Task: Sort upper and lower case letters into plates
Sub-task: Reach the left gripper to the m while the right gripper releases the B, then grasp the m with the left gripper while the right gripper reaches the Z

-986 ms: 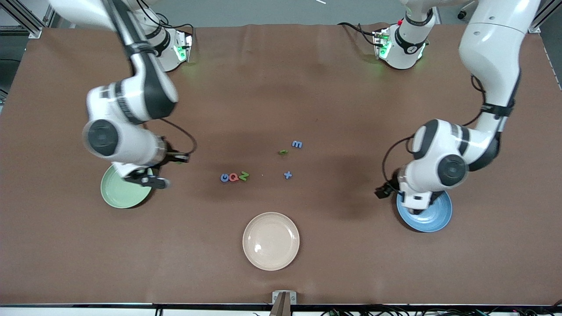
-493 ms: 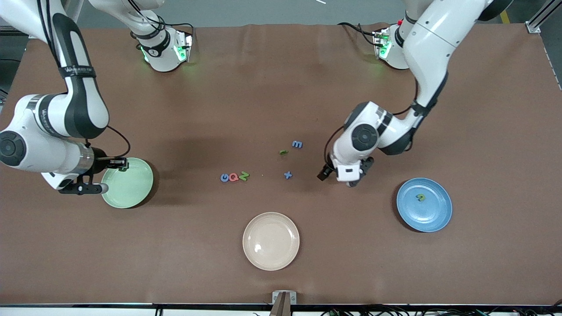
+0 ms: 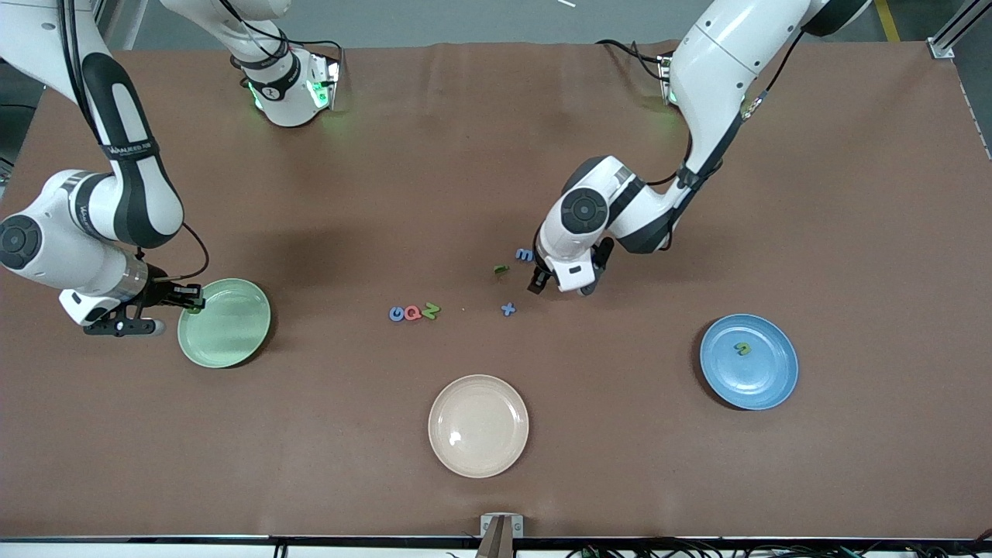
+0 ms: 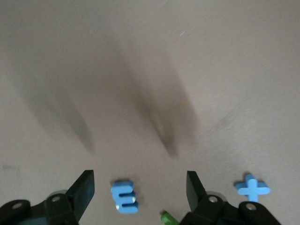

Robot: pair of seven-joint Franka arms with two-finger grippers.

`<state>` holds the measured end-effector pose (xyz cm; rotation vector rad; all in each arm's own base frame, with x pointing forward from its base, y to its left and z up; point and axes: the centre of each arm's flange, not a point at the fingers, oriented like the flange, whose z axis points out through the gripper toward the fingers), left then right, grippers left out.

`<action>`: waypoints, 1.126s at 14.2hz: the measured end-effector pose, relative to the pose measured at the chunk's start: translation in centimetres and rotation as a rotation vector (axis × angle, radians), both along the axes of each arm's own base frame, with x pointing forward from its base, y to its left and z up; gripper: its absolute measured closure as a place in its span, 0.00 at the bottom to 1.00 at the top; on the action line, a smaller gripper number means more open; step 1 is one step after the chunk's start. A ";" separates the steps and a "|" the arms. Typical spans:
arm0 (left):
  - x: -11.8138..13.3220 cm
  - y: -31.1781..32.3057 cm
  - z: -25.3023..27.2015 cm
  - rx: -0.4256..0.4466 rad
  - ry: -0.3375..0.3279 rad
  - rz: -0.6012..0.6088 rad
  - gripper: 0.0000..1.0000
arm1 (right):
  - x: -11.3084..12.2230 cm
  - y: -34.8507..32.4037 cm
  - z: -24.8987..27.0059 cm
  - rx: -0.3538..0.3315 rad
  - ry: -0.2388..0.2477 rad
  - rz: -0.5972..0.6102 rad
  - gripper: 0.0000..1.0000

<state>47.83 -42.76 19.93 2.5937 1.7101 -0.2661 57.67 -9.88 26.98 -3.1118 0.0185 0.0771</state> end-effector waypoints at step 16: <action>-4.2 -2.6 -2.2 0.026 0.009 0.106 0.43 | -0.6 -1.5 -8.2 -0.012 0.031 -0.023 0.73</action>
